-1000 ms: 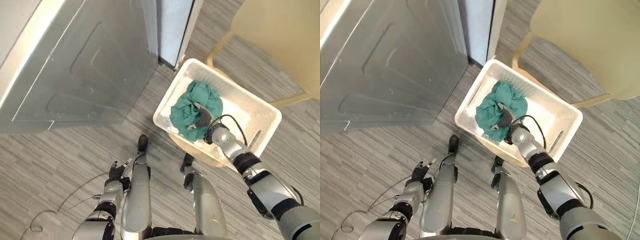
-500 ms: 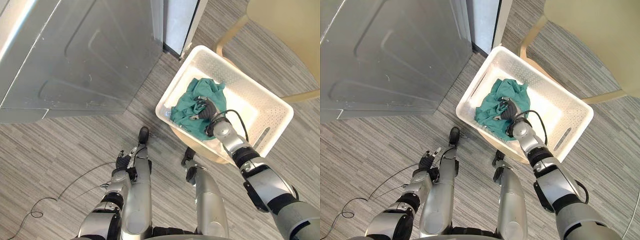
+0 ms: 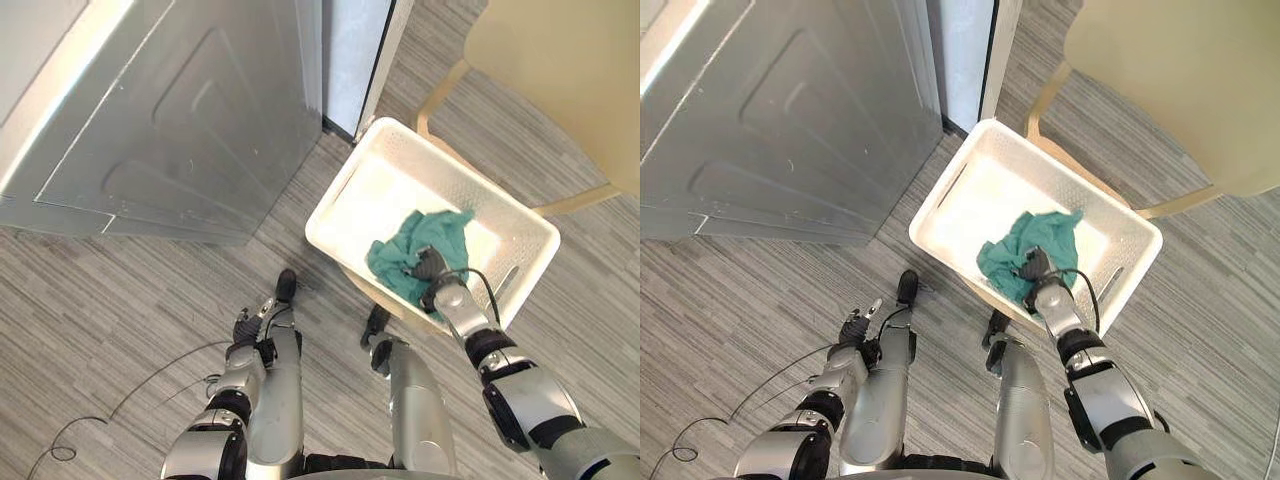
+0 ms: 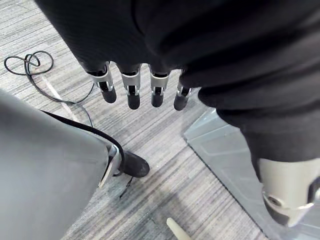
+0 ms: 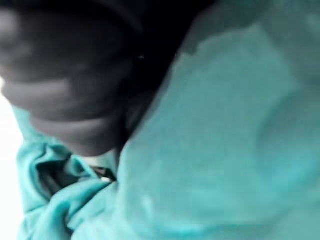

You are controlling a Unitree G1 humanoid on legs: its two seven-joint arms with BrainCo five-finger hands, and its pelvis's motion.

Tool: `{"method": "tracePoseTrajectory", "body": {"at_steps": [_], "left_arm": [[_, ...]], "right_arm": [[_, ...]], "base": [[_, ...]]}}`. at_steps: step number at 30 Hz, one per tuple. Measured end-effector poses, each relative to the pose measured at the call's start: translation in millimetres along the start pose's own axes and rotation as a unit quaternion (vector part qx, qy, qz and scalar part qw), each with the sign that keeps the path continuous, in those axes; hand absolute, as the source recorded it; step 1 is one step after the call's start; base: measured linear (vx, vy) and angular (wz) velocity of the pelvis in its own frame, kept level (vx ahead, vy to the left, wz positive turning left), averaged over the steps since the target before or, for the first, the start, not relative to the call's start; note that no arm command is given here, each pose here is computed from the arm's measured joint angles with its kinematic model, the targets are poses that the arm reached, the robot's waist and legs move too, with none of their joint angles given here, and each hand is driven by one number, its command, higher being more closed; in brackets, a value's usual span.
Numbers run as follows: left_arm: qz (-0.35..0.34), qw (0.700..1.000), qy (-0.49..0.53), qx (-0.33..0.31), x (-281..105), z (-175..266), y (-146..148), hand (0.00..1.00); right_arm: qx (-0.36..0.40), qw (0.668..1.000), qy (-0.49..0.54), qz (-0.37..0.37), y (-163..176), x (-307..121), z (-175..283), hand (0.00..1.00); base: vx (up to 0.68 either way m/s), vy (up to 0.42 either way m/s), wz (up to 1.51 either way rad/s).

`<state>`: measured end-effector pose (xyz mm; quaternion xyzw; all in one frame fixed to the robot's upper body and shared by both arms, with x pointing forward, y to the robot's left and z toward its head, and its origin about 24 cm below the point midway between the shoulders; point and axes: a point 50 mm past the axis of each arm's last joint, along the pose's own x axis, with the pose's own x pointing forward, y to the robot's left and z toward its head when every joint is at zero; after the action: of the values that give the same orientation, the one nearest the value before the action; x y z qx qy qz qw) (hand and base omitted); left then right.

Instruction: Pick up the laundry basket with both hands and put the clothes into the washing machine.

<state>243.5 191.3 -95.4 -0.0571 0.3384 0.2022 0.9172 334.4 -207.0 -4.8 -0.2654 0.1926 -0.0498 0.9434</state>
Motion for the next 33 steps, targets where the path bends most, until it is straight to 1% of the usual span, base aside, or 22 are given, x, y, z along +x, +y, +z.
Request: {"method": "tracePoseTrajectory", "body": {"at_steps": [3,7,11,13,16,19,22,27,33], "left_arm": [[0.007,1.000,0.012,0.021,-1,-9,10,0.00],[0.012,0.999,0.028,0.032,-5,-24,20,0.00],[0.021,0.998,0.035,0.053,-6,-31,35,0.00],[0.028,0.997,0.039,0.059,-8,-36,43,0.00],[0.027,0.996,0.045,0.070,-9,-39,47,0.00],[0.026,0.995,0.057,0.076,-12,-48,49,0.00],[0.032,0.993,0.079,0.086,-19,-66,56,0.00],[0.047,0.989,0.121,0.070,-31,-91,63,0.00],[0.026,0.984,0.131,0.117,-38,-103,60,0.00]], "right_arm": [[0.043,0.999,0.014,-0.014,-6,-1,-8,1.00],[0.090,0.996,0.015,-0.025,-9,-8,-17,1.00],[0.120,0.992,-0.016,-0.019,-4,-15,-11,1.00],[0.141,0.989,-0.032,-0.008,6,-21,-6,1.00],[0.164,0.985,-0.050,0.001,15,-30,-3,1.00],[0.174,0.983,-0.059,0.004,16,-41,-10,1.00],[0.201,0.978,-0.054,-0.008,15,-53,-21,1.00],[0.236,0.969,-0.059,-0.042,0,-72,-36,1.00],[0.258,0.954,-0.119,-0.091,-29,-89,-21,1.00]], "base": [[0.00,0.000,0.00],[0.01,-0.002,0.04],[0.02,-0.004,-0.10],[0.03,-0.006,-0.12],[0.01,0.000,-0.10],[0.02,0.006,-0.09],[0.04,0.009,-0.09],[0.04,0.013,-0.14],[0.02,0.035,-0.17]]}}
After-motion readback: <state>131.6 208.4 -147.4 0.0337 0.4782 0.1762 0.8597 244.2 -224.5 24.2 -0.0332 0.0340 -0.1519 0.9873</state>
